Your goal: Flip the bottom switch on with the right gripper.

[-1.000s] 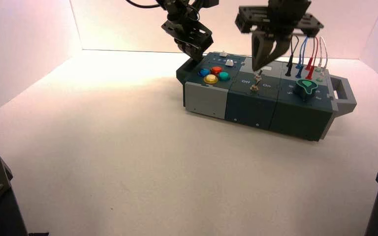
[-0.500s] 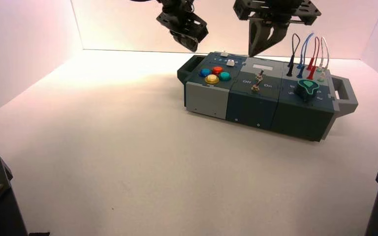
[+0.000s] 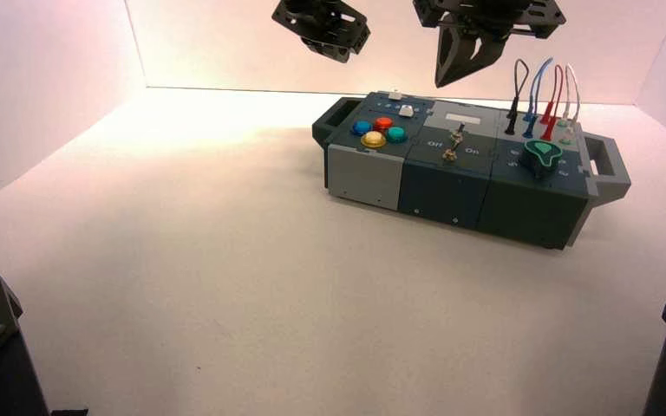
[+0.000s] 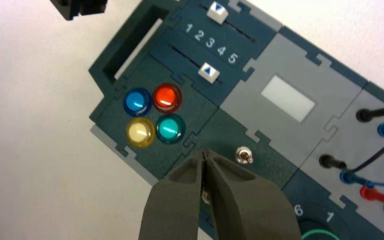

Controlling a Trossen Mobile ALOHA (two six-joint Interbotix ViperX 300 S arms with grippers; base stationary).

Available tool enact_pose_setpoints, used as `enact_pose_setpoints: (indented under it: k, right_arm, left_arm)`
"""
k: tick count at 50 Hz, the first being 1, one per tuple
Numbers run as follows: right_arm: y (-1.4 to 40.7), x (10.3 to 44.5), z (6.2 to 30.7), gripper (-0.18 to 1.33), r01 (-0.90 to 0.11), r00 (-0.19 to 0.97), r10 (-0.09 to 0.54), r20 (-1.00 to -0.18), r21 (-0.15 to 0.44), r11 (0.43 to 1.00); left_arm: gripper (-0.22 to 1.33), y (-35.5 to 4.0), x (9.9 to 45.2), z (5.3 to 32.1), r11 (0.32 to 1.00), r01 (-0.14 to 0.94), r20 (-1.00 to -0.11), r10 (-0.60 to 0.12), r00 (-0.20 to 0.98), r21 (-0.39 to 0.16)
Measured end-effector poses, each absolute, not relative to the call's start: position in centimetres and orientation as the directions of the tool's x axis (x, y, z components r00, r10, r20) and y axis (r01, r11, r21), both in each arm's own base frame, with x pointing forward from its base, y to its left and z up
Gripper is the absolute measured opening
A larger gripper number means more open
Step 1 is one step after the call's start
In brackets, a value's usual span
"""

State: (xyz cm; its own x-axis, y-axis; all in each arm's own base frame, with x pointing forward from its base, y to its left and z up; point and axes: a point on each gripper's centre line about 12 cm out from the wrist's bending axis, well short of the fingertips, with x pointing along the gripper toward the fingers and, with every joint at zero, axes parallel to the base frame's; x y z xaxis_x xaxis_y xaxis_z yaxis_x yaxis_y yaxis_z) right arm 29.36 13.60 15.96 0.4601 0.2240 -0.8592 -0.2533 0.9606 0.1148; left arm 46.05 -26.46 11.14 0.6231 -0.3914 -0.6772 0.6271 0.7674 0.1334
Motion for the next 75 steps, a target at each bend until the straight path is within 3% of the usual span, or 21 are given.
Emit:
enact_pose_setpoints:
  k: [27, 36, 48, 66, 75]
  right_arm:
    - [13.8, 29.9, 16.6, -0.14, -0.265, 0.537, 0.256, -0.804, 0.127, 0.956]
    - [13.8, 30.0, 17.0, -0.14, -0.270, 0.565, 0.266, -0.781, 0.130, 0.954]
    - [13.8, 30.0, 18.3, -0.14, -0.289, 0.604, 0.280, -0.746, 0.123, 0.949]
    - [13.0, 29.2, 19.9, -0.14, -0.314, 0.646, 0.282, -0.709, 0.089, 0.945]
    - [10.2, 28.2, 20.2, -0.14, -0.250, 0.675, 0.239, -0.698, 0.088, 0.964]
  left_arm:
    - [-0.16, -23.6, 47.2, 14.1, 0.824, 0.547, -0.591, -0.371, 0.717, 0.147]
    - [-0.16, -22.1, 45.6, 16.7, 0.840, 0.515, -0.516, -0.368, 0.774, 0.174]
    - [-0.16, -18.9, 44.5, 18.0, 0.853, 0.499, -0.580, -0.331, 0.744, 0.153]
    - [-0.16, -17.4, 41.6, 21.0, 0.862, 0.484, -0.546, -0.335, 0.768, 0.151]
    - [-0.16, -16.8, 40.4, 21.8, 0.893, 0.441, -0.521, -0.335, 0.785, 0.089]
